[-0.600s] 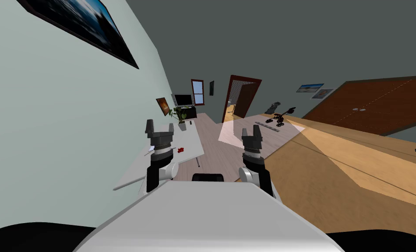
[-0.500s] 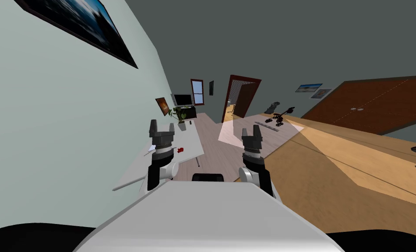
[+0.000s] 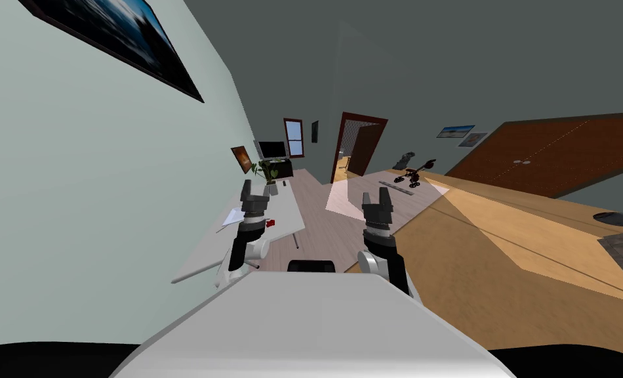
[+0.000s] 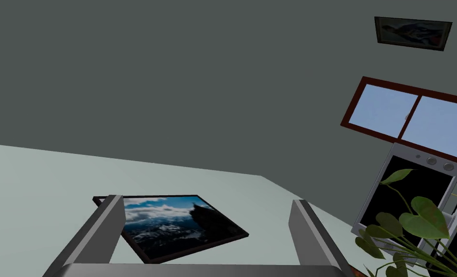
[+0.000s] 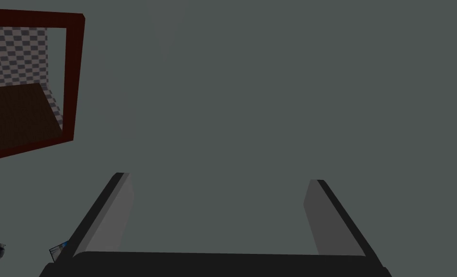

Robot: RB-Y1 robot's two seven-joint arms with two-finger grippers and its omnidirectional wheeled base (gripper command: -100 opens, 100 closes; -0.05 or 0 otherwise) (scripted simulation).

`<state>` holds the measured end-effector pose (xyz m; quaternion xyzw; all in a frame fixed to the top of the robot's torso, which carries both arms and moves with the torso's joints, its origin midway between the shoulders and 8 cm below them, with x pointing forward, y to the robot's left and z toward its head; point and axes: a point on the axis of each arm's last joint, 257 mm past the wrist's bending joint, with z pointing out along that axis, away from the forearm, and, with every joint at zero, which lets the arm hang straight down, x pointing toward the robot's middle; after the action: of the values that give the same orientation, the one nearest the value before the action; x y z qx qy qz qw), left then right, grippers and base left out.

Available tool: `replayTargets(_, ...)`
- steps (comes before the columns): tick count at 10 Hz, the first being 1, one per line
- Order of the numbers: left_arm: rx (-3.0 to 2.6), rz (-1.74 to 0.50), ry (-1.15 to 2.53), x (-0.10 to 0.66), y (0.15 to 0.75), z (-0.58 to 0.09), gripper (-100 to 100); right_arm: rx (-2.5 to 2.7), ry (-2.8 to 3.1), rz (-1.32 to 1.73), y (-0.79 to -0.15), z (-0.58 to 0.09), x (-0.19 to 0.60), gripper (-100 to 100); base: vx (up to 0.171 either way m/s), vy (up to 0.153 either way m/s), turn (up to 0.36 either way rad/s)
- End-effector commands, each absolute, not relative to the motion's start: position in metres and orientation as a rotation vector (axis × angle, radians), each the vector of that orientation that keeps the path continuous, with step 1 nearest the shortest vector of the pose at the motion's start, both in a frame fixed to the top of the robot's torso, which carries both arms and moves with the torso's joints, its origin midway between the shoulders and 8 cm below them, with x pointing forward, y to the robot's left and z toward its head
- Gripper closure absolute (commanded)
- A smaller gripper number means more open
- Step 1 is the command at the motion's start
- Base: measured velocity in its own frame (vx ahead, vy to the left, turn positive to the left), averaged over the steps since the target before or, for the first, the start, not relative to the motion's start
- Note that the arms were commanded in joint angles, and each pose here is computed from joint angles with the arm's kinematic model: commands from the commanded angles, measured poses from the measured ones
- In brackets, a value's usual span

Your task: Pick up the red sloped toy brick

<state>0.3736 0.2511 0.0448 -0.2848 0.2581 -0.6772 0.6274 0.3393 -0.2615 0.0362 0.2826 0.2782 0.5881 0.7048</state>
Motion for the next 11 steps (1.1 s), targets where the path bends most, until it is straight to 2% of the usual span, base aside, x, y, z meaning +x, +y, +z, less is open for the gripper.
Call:
replayTargets(1,-0.675,-1.565,0.63,0.391,0.246,0.034,-100,0.628,0.619,1.308,-0.261,0.036,0.339,0,-0.024,0.014,-0.013)
replayTargets(11,-0.828,-1.599,0.812,0.475,0.227,-0.02,-100,0.628,0.619,1.308,-0.262,0.036,0.339,0,-0.01,0.026,0.0)
